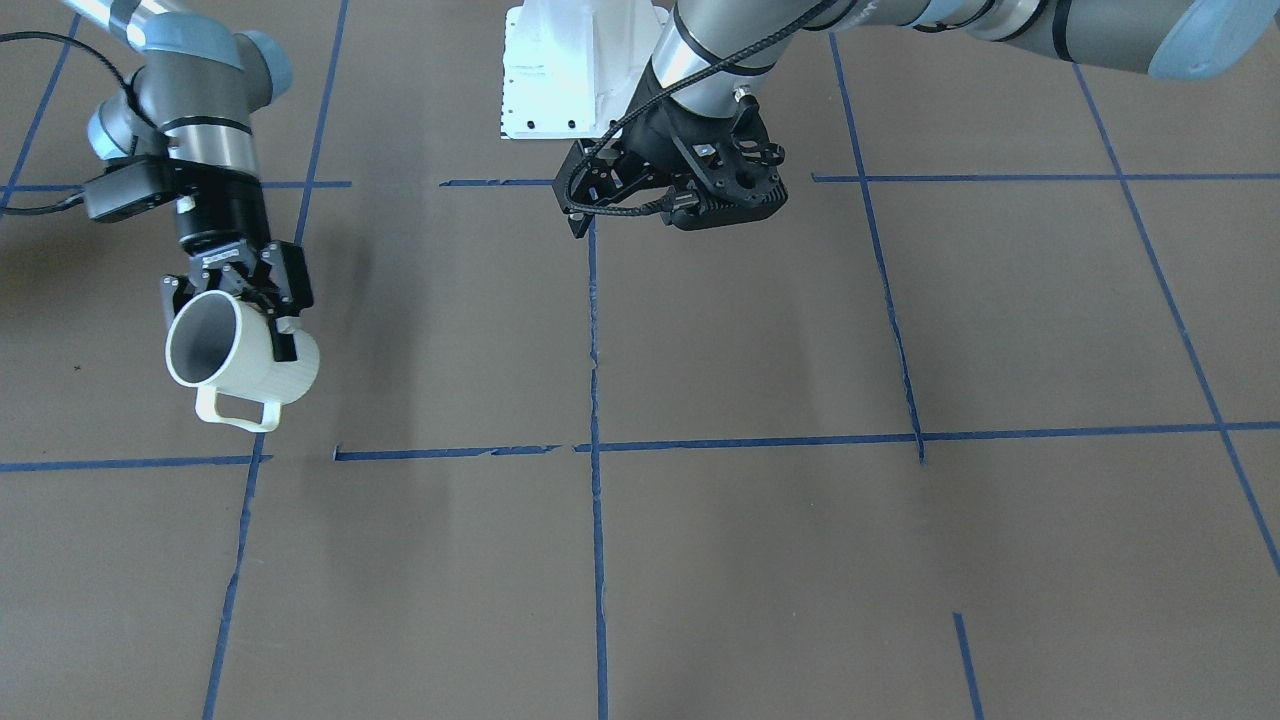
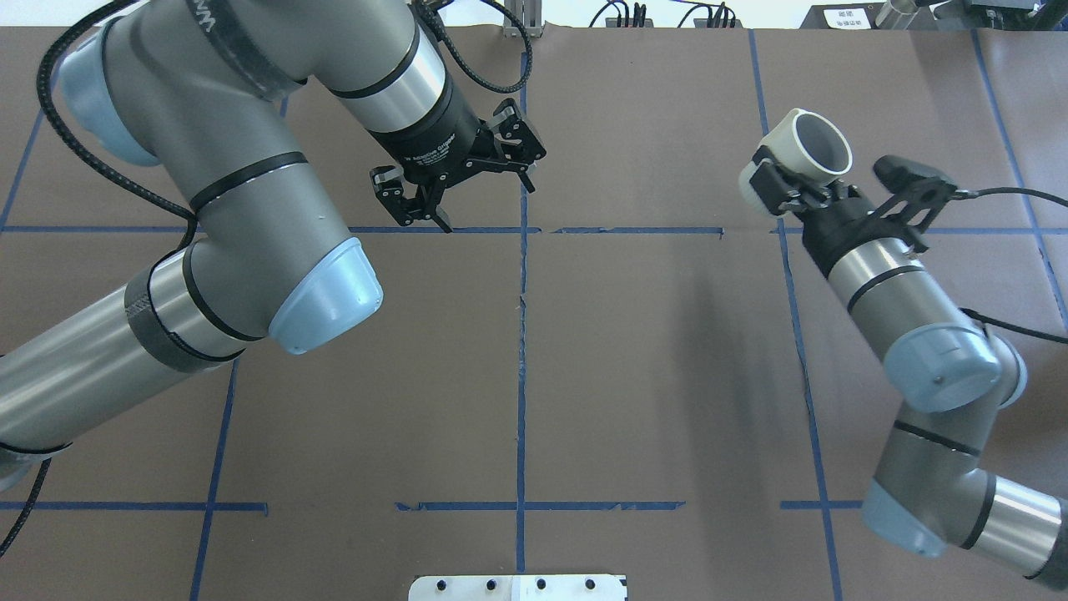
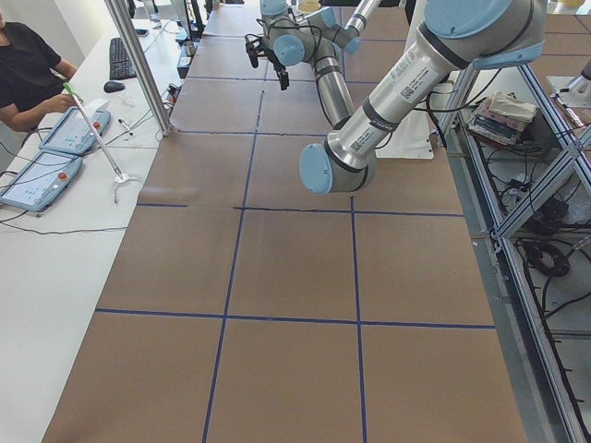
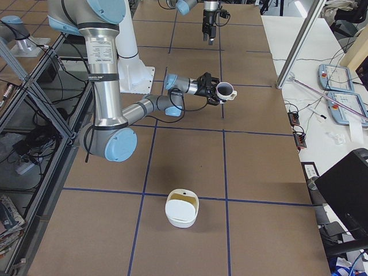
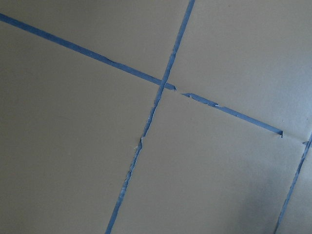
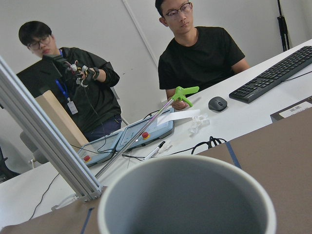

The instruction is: Left arm hands cup to right arm to dump lemon

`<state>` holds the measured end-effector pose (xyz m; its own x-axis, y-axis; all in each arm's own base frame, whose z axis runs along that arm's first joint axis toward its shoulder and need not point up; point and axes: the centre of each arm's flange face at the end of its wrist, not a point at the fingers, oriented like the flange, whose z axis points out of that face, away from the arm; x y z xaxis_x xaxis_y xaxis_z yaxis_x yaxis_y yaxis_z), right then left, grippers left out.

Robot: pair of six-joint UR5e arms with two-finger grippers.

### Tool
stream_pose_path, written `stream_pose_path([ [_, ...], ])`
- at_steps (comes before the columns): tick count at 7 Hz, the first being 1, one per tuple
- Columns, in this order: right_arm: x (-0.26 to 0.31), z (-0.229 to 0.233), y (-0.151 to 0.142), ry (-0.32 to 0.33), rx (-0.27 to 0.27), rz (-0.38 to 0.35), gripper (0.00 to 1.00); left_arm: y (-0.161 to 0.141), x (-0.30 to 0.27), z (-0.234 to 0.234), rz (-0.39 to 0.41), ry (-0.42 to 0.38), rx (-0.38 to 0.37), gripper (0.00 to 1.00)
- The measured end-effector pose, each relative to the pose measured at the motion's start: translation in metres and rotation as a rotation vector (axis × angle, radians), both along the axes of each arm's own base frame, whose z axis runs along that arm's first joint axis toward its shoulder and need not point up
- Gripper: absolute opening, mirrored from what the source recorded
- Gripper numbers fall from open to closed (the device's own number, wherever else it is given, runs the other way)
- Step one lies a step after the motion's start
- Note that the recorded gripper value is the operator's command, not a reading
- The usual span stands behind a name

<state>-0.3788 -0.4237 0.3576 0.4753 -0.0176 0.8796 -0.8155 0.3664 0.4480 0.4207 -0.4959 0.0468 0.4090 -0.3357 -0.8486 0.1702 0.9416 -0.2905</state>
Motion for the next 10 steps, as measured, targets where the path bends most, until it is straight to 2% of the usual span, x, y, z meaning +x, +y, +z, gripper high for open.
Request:
stream_pose_path([
  [2,-0.078,-0.062,0.018,0.146,0.001,-0.007,0.09,-0.016,0.015,-0.027,-0.014,-0.006,0.010,0.97],
  [3,-0.097,-0.075,0.028,0.213,0.013,-0.032,0.11,-0.023,0.024,-0.043,-0.016,-0.009,0.013,0.97],
  [5,-0.119,-0.086,0.047,0.351,0.069,-0.087,0.16,-0.036,0.041,-0.058,-0.013,-0.027,0.002,0.92],
  [7,-0.133,-0.088,0.066,0.401,0.100,-0.078,0.19,-0.036,0.058,-0.056,0.005,-0.044,-0.013,0.86],
  [9,-0.138,-0.099,0.073,0.407,0.118,-0.055,0.24,-0.021,0.082,-0.051,0.041,-0.056,-0.021,0.81],
  [10,-0.140,-0.102,0.075,0.408,0.122,-0.047,0.24,-0.013,0.092,-0.050,0.051,-0.062,-0.018,0.71],
])
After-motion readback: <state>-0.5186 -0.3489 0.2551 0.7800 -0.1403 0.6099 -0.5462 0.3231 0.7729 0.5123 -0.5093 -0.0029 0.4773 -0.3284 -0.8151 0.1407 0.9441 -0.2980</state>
